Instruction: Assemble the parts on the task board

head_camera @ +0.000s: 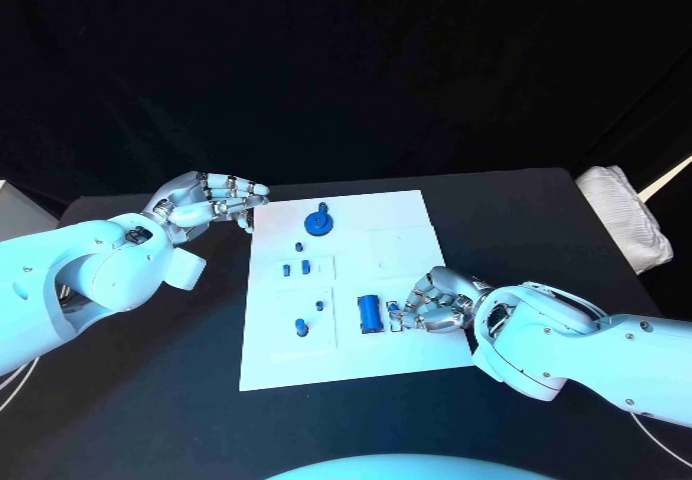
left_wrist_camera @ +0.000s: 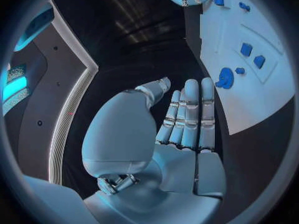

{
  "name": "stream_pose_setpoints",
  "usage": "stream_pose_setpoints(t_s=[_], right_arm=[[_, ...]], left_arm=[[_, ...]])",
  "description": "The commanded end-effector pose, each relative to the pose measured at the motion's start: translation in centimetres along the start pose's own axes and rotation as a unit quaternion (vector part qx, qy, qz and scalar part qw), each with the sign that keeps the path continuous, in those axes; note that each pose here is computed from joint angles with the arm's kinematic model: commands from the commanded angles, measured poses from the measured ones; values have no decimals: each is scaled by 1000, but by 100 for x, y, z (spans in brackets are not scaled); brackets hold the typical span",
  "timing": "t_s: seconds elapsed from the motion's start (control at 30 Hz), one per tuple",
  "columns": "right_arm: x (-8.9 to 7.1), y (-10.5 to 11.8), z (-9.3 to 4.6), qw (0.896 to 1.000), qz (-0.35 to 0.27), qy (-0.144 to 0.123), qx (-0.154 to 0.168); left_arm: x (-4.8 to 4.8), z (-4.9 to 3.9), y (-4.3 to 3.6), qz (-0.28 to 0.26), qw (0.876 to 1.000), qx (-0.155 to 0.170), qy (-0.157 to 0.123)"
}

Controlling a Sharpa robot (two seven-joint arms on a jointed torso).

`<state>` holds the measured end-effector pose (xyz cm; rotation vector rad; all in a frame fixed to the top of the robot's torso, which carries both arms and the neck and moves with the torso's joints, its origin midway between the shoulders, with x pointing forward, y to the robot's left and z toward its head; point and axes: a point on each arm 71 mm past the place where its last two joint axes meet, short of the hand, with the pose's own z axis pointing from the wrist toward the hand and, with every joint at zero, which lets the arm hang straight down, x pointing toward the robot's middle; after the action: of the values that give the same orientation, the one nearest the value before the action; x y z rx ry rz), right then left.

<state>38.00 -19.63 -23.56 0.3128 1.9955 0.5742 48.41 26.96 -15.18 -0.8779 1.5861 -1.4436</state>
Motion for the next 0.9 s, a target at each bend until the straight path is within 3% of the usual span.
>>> stream_pose_setpoints(t_s=[0.03,0.9], right_arm=[[-1,12,-2,1000,11,-1,-12],[15,18,2,1000,13,7,-10]], left_arm=[[18,9,-7,-1,1000,1,5],[15,6,-5,-1,1000,0,4]])
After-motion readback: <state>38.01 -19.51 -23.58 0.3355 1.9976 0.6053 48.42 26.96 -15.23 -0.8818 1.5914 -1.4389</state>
